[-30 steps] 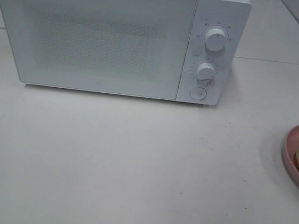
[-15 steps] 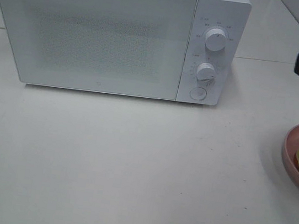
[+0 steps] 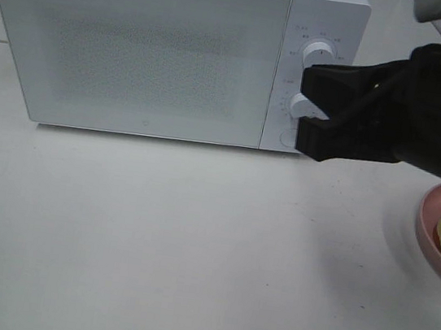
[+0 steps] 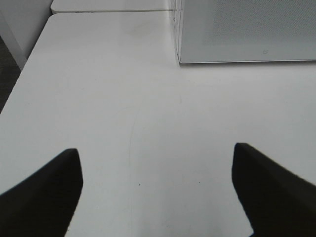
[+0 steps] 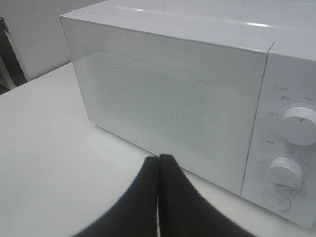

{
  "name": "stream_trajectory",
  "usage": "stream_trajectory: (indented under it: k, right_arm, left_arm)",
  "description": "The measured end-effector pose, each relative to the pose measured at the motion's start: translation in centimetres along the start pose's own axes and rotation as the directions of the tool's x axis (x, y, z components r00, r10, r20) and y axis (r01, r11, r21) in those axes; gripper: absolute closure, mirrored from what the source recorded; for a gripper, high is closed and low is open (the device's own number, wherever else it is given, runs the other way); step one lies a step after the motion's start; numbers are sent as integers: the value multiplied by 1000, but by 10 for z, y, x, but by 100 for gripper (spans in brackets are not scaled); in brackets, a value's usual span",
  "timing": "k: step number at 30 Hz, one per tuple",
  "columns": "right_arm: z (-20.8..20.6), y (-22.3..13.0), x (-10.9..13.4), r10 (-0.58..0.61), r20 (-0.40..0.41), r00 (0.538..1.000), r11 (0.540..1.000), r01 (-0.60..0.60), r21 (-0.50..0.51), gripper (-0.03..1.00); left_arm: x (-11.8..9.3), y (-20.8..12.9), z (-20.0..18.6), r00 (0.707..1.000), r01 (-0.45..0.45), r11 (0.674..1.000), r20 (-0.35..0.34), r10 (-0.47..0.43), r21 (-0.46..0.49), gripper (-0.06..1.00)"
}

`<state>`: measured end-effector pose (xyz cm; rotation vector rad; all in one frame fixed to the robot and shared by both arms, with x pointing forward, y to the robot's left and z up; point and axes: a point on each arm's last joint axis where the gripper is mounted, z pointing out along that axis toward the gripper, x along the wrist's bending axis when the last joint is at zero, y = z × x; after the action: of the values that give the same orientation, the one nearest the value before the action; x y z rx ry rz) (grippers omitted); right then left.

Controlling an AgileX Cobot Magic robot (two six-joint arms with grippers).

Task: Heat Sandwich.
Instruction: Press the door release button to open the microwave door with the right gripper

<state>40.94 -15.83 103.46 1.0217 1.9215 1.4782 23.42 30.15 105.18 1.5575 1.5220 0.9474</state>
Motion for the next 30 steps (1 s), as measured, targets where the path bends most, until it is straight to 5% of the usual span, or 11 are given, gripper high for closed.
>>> stream_trajectory:
  k: [12,30]
  right_arm:
    - [39,-24,11,91,-9,996,996,-91,3,96]
    - [77,-58,-1,363,124,923,932,-358,-64,96]
  left_arm:
    - [0,0,0,1000,0,1000,0,0,0,18]
    - [0,0,0,1000,0,1000,0,0,0,18]
